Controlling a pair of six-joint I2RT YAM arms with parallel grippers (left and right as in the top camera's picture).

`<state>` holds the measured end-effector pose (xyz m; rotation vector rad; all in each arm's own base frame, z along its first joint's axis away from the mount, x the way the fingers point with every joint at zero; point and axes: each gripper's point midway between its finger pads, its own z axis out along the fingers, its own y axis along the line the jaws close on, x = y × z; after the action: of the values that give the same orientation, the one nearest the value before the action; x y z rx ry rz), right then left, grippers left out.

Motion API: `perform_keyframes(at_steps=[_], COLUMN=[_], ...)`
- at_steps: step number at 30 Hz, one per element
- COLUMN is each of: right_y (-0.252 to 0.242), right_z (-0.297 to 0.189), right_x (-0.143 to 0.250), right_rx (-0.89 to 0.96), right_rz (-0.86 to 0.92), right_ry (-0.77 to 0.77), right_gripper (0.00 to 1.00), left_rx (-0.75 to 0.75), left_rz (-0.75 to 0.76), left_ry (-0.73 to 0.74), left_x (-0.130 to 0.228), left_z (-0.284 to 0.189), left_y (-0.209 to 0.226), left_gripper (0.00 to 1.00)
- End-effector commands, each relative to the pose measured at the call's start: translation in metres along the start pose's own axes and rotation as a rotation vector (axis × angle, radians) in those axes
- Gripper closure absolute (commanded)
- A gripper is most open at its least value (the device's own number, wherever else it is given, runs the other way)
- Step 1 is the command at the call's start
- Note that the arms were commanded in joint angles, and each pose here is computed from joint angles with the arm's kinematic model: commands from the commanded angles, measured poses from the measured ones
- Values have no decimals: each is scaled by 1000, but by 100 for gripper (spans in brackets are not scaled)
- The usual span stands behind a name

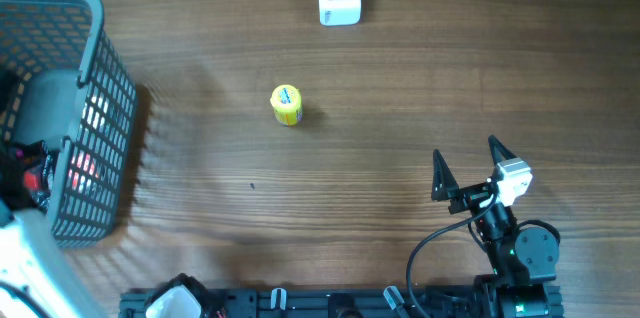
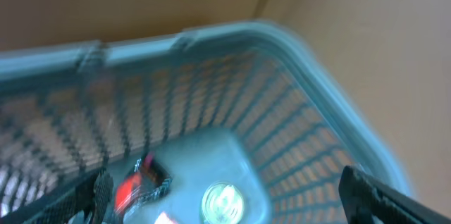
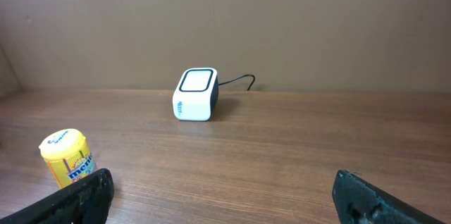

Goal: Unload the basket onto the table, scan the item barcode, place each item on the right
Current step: 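Reach the left gripper into the basket and grasp the tuna can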

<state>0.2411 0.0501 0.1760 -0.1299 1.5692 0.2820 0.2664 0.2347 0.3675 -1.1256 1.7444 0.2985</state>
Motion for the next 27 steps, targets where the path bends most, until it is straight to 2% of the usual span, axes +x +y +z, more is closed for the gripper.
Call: perform_keyframes(at_steps=[1,4,8,16,22,27], right_y=[0,0,0,0,0,0], right_z=[0,0,0,0,0,0], right_x=[-2,-2,-2,-2,-2,-2], right_rx=[2,2,2,2,2,2], right_rz=[12,12,12,12,12,12], right_ry=[-10,-10,-10,-11,-10,-11], right_gripper=[0,0,0,0,0,0], left_rx=[-87,-147,-174,-137,-99,-125], left_rz=[-194,-167,-59,160,257,279], left_ry=[197,332,461,642,655,680], left_x=[39,76,119,196,220,234], left_z=[60,106,151,196,207,213], left_y=[27,35,40,19,-5,-2], left_gripper=[0,0,0,0,0,0])
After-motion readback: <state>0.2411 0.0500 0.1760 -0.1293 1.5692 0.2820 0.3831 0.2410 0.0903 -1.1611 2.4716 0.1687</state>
